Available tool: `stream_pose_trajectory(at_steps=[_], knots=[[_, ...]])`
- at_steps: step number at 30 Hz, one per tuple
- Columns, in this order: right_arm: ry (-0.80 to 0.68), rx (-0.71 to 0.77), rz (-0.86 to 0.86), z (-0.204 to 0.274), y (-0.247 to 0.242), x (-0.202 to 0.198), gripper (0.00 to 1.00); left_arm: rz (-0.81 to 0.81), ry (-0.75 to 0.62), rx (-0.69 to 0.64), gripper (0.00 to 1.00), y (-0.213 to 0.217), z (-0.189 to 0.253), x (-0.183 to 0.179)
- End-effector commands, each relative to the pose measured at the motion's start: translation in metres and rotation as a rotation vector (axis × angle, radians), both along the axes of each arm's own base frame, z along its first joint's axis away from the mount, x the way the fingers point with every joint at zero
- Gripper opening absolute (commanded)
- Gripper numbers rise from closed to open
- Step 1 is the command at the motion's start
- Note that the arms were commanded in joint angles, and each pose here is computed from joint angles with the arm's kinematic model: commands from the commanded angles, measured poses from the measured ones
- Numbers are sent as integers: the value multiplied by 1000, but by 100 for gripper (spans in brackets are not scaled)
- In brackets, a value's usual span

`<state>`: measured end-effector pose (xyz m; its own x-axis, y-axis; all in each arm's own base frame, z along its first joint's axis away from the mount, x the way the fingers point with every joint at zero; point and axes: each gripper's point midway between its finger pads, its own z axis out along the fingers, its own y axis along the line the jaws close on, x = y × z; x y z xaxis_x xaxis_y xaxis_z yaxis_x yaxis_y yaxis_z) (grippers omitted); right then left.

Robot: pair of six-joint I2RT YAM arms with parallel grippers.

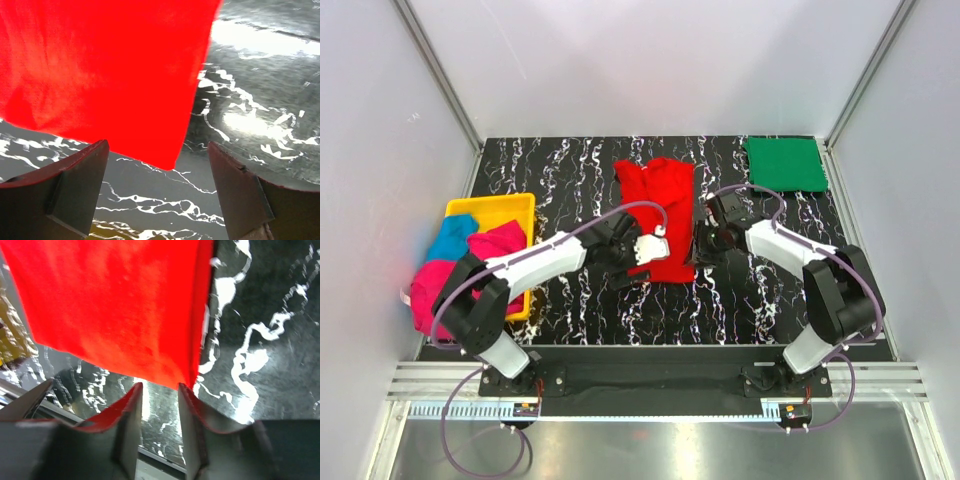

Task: Fold and stack the t-shirts
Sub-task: Fold the tshirt

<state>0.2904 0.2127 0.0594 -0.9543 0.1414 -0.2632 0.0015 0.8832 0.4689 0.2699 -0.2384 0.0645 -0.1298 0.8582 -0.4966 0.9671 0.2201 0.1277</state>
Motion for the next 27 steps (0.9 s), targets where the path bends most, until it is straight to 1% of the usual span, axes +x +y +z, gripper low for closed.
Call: stream_pose_trajectory(at_steps=[1, 3, 5, 6, 7, 10, 13, 14, 17, 18, 20, 21, 22, 23, 25, 26, 27], knots=[[44, -59, -11, -16, -14, -14, 43, -86, -97, 100, 87, 10, -13, -1], [61, -39, -11, -16, -9, -13, 46, -89, -112, 171, 86, 21, -26, -1], [65, -42, -14, -16, -8, -11, 51, -84, -138, 191, 86, 24, -31, 4], [75, -45, -11, -19, -7, -12, 52, -82, -149, 212, 86, 28, -35, 5], [81, -41, -8, -20, -7, -12, 53, -82, -170, 203, 86, 26, -34, 10], [109, -40, 1, -27, -3, -19, 54, -83, -175, 199, 86, 24, -40, 11], [140, -30, -8, -40, -1, -25, 53, -67, -165, 197, 82, 24, -46, 10], [144, -15, -14, -43, 2, -25, 53, -62, -161, 199, 76, 25, -49, 9], [174, -17, -29, -53, 2, -26, 38, -54, -150, 199, 65, 25, -54, 7], [176, -10, -34, -53, 4, -26, 24, -51, -146, 196, 54, 25, -54, 7], [172, -8, -35, -51, 5, -24, 11, -44, -130, 187, 43, 24, -50, 4], [173, -12, -34, -49, 4, -24, 5, -41, -123, 180, 27, 23, -48, 3], [174, -14, -28, -47, 4, -25, 0, -27, -110, 173, 15, 24, -43, 0], [177, -11, -21, -44, 4, -27, 0, -24, -102, 156, 0, 21, -38, -1], [181, -15, -5, -33, 1, -35, 0, -12, -73, 143, 0, 23, -27, -10], [205, -32, 7, -30, -2, -46, 0, -12, -58, 132, 0, 23, -22, -15], [189, -29, 21, -19, -3, -51, 0, -6, -45, 122, 0, 23, -17, -18]])
